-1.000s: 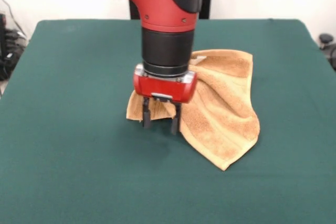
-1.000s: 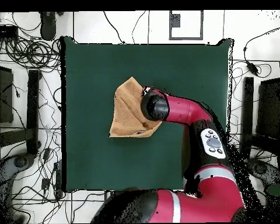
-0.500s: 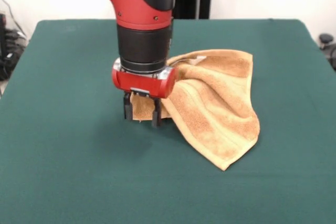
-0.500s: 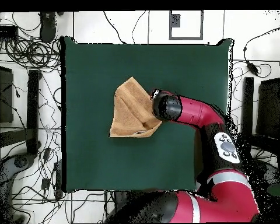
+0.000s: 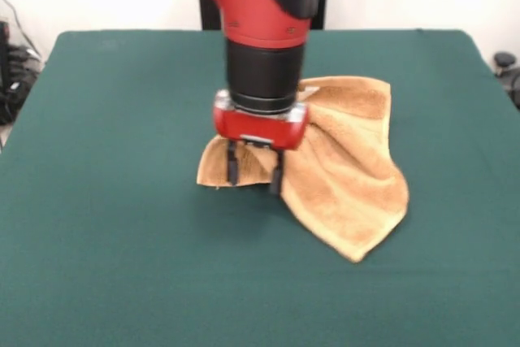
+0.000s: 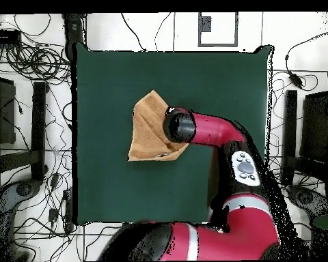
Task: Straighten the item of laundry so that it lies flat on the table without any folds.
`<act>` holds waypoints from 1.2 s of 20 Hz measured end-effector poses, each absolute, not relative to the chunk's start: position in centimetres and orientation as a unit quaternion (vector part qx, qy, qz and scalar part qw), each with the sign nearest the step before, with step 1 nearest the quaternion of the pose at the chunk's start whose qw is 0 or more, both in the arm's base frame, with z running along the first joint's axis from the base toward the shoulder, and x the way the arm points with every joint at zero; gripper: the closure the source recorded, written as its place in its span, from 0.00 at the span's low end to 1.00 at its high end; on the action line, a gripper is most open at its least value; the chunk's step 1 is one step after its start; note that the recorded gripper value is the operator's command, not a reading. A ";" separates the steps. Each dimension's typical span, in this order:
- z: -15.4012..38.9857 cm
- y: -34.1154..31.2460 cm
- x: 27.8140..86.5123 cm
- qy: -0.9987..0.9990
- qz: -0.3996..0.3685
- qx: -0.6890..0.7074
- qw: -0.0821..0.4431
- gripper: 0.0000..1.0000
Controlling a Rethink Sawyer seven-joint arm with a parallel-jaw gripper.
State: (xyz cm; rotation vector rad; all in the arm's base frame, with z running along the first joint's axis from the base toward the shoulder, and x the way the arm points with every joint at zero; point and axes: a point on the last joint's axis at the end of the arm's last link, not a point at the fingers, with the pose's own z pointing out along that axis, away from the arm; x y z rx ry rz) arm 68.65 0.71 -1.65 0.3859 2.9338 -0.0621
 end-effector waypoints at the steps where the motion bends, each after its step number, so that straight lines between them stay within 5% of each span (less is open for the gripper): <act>1: -1.6 1.8 68.6 0.988 -0.022 0.120 0.094 0.00; 24: -5.2 4.7 67.9 0.986 -0.019 0.097 0.136 0.00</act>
